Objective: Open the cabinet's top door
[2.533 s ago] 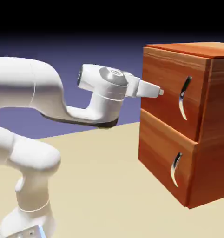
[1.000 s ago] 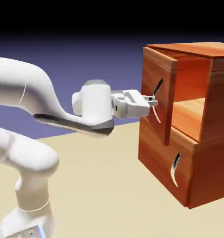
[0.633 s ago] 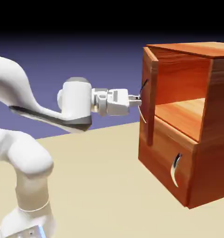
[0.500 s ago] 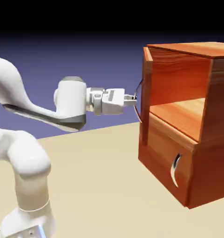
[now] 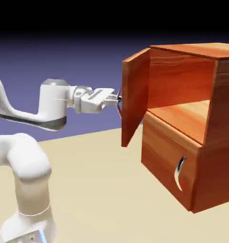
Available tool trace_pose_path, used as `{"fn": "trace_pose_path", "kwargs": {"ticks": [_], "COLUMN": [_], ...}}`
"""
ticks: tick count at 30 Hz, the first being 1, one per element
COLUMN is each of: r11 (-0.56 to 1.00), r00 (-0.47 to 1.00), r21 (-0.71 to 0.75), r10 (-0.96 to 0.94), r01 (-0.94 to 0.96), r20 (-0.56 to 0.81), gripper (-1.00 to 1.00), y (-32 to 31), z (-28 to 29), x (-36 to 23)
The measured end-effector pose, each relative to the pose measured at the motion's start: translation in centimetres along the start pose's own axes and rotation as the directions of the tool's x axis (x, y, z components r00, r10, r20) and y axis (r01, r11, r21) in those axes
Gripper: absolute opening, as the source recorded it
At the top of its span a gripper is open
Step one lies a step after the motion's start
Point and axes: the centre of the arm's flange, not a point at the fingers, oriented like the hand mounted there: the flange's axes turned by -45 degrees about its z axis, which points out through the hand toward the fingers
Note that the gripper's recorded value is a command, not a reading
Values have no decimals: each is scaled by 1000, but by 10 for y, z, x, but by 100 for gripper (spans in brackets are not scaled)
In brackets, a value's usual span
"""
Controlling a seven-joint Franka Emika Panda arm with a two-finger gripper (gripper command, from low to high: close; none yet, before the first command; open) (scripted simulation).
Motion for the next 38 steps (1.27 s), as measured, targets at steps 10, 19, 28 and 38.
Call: {"fn": "trace_pose_path", "kwargs": {"ticks": [10,19,28,38], "r11": [974,901,812,700], "r00": [1000,1000,1000,1000], "r21": [-227,-434,-583,-714], "r10": [0,0,0,0], "r01": [0,0,0,0], "r20": [0,0,0,1], "gripper": [-100,-100,-100,100], "y": [-43,-99,-152,-211], "z": [-77,-139,-179,-209], "x": [0,0,0,0]}}
